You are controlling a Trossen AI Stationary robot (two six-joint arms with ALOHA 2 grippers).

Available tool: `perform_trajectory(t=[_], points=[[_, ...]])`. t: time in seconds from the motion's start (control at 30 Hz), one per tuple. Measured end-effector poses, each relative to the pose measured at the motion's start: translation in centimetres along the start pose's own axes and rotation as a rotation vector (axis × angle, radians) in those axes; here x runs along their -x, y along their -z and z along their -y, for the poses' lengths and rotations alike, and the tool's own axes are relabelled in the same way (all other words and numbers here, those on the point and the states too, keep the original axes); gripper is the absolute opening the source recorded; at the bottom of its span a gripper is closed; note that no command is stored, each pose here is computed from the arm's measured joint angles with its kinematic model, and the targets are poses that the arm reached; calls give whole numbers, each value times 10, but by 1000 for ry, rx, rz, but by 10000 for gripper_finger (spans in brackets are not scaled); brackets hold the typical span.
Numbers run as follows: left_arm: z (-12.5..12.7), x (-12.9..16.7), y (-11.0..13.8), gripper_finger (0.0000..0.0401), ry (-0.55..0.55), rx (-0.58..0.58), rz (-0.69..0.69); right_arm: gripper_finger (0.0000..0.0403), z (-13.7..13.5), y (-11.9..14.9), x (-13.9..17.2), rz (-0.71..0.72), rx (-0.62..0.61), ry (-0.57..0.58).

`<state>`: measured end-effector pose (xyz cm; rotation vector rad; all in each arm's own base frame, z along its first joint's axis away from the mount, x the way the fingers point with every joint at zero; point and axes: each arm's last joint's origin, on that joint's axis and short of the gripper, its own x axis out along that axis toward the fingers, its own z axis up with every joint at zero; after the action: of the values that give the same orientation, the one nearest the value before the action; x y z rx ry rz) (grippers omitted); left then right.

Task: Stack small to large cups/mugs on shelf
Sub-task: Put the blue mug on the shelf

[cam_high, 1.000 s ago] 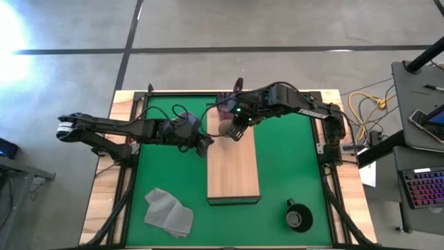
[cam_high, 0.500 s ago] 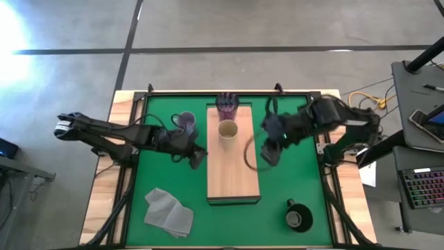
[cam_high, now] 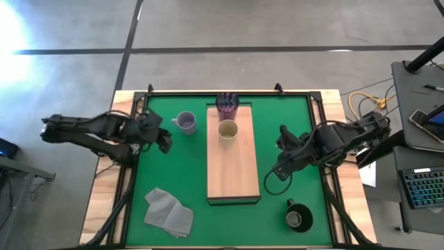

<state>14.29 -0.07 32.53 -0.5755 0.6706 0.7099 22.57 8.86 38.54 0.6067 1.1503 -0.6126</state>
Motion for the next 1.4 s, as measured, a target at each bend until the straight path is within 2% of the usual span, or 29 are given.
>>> perform_trajectory(t=[0.23,0.53,0.77,0.93,1.07,1.27,1.4], points=[[-20,-11,-12,97,-85,67,-60,106,0,6,-14,-24,15,48],[-24,-38,-25,160,-204,-92,-109,93,0,7,-16,-14,-68,47],[-24,-55,-41,167,-169,-169,-77,98,-4,7,-18,11,-106,25],[-30,-79,-57,167,-123,-173,-95,93,-4,8,-18,10,-115,25],[-40,-93,-65,167,-168,-203,-135,92,-4,8,-18,11,-147,24],[-50,-102,-77,167,-122,-221,-102,107,-6,14,-16,15,-159,17],[-60,-108,-81,167,-107,-187,-132,122,-6,14,-17,15,-161,21]])
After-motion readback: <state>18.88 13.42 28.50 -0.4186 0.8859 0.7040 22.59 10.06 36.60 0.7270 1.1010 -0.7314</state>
